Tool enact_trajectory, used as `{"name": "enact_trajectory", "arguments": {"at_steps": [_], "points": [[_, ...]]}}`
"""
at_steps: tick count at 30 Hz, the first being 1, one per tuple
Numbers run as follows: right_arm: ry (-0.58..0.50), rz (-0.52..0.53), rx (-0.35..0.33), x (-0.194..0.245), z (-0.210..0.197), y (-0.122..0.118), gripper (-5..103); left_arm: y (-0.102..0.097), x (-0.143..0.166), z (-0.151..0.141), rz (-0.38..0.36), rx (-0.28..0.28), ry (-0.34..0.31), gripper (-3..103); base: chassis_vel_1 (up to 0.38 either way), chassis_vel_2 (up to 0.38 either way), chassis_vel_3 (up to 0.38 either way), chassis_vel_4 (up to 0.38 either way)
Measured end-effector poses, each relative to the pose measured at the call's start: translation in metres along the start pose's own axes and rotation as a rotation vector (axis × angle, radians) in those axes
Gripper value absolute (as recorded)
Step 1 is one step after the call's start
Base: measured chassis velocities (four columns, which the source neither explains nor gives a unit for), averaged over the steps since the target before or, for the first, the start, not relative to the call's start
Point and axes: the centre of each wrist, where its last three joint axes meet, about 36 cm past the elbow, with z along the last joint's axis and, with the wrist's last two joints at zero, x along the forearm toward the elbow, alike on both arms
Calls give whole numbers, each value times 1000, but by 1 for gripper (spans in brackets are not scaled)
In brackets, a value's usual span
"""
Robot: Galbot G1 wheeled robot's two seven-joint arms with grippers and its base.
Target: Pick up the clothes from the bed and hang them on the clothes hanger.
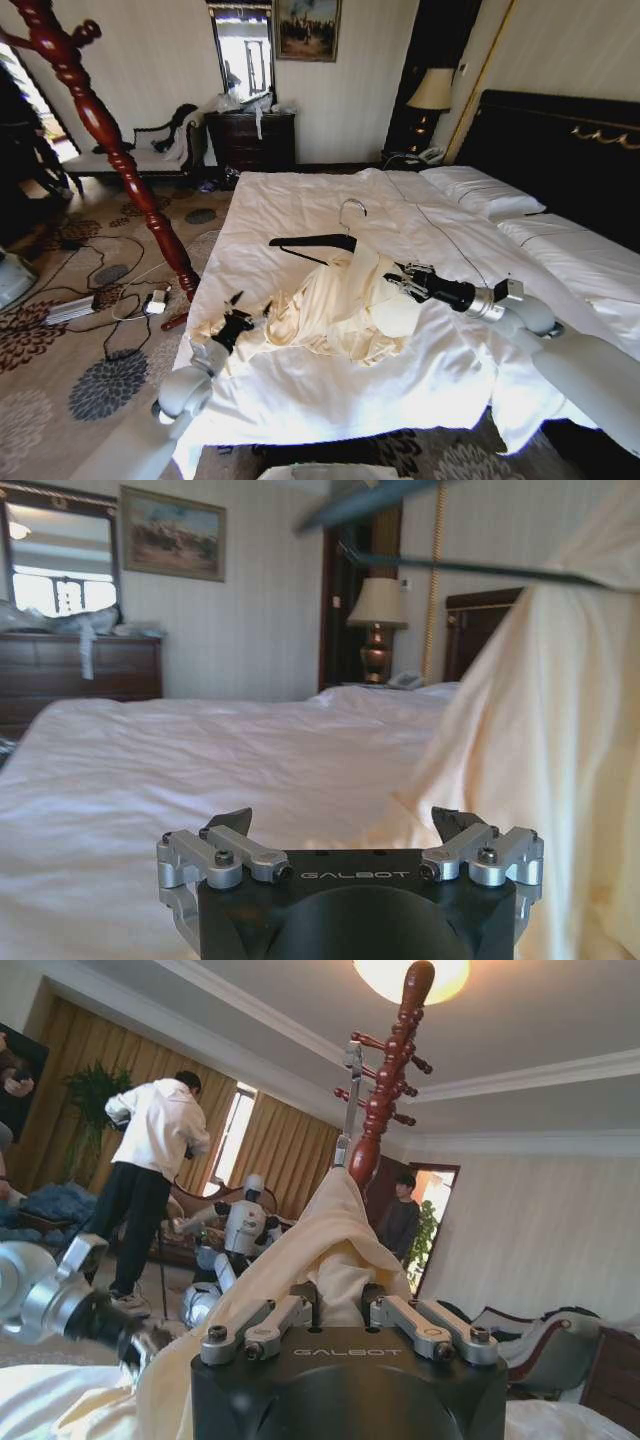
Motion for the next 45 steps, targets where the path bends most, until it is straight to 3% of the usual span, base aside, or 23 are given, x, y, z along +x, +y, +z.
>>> {"name": "enact_trajectory", "arguments": {"at_steps": [9,11,14,16,18,19,22,23,28,33,34,36,41,42,44,45], "points": [[-3,-28,-1,-9,-6,6,19,-13,-13,12,24,29,6,101,0,0,0,0],[-3,-29,1,-10,-7,6,19,-15,-18,15,26,34,5,92,0,0,0,0],[-5,-34,2,-11,-7,6,19,-19,-26,20,34,41,13,86,0,0,0,0],[-9,-36,2,-12,-8,7,19,-23,-31,25,39,49,27,75,0,0,0,0],[-11,-38,2,-13,-9,7,19,-25,-33,28,42,55,36,75,0,0,0,0],[-14,-41,4,-14,-10,7,19,-28,-38,31,46,63,48,64,0,0,0,0],[-18,-45,5,-16,-12,7,19,-31,-42,34,47,68,60,55,0,0,0,0],[-18,-45,5,-16,-12,7,19,-31,-42,34,47,68,60,55,0,0,0,0],[-25,-51,10,-18,-17,6,19,-36,-46,38,50,84,81,77,0,0,0,0],[-27,-52,14,-18,-19,6,19,-39,-44,38,61,81,74,85,0,0,0,0],[-29,-51,17,-18,-20,5,19,-42,-42,37,76,70,62,94,0,0,0,0],[-29,-51,17,-19,-20,5,19,-44,-39,39,91,51,51,97,0,0,0,0],[-31,-48,16,-19,-21,6,19,-48,-37,42,101,44,50,90,0,0,0,0],[-32,-48,16,-20,-22,6,19,-49,-37,44,101,44,53,80,0,0,0,0],[-33,-48,16,-20,-22,6,19,-50,-37,46,104,46,55,80,0,0,0,0],[-33,-48,15,-20,-22,6,19,-50,-37,46,105,46,55,74,0,0,0,0]]}}
